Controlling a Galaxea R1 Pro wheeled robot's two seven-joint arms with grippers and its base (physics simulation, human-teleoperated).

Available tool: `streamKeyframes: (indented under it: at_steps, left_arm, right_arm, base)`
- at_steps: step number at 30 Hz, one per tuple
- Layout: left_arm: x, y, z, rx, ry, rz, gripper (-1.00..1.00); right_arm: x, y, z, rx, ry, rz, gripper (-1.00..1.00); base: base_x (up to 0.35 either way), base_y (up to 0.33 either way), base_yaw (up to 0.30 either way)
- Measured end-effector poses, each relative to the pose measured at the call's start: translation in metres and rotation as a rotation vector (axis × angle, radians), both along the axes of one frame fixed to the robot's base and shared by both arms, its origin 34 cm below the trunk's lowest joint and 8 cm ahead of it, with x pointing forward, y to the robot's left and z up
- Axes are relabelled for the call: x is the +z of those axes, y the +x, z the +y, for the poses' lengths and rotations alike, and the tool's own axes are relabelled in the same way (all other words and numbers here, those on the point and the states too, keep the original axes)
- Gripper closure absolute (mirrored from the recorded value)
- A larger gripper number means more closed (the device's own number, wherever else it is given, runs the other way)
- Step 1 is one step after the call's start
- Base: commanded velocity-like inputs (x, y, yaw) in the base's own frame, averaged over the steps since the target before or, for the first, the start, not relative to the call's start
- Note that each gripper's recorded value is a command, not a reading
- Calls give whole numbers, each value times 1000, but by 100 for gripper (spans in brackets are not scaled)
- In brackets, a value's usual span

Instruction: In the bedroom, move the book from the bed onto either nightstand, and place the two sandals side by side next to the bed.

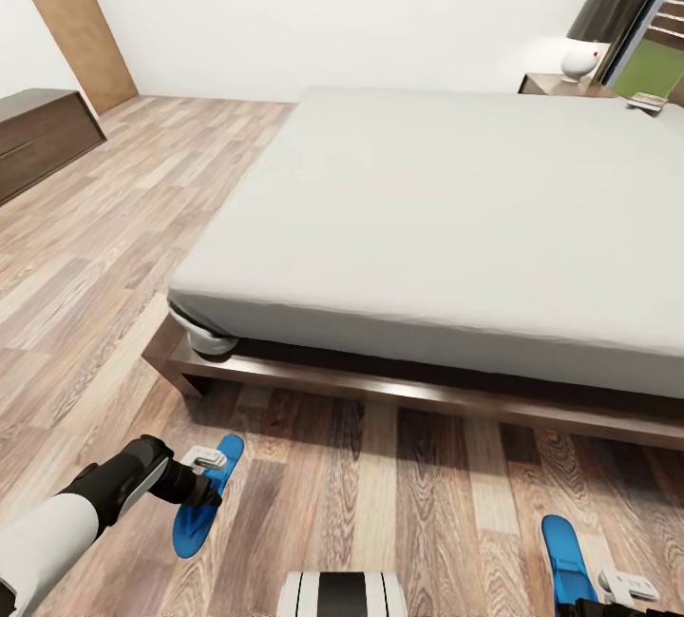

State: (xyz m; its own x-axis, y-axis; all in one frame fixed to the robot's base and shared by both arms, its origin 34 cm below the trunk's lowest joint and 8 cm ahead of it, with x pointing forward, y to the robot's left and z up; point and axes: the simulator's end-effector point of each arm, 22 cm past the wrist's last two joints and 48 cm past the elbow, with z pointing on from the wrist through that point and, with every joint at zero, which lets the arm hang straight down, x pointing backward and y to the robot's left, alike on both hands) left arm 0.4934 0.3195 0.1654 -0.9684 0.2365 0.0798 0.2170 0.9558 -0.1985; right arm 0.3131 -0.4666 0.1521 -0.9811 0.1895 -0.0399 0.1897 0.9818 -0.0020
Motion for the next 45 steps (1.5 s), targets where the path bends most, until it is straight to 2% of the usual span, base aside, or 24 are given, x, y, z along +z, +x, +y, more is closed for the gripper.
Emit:
streamKeyframes:
  at_steps: [6,10,14,30,36,45]
  left_arm:
    - [-2,-1,0,4,-2,5,100]
    - [1,2,1,51,-11,7,100]
    - [3,-1,2,75,-10,30,100]
    - [3,-2,5,84,-5,40,100]
    - [16,18,5,103,6,62,100]
    - [12,16,5,104,8,76,100]
  right_arm:
    - [-1,-1,0,-1,0,4,100]
    - [-1,-2,0,-1,0,4,100]
    - [-1,-1,0,0,0,4,100]
    - [-1,-2,0,-1,0,4,100]
    - [-1,-2,0,-1,0,4,100]
    - [-4,-6,0,0,0,17,100]
  base:
    - [0,0,0]
    - [0,0,0]
    - [0,0,0]
    - [0,0,0]
    - [0,0,0]
    - [0,0,0]
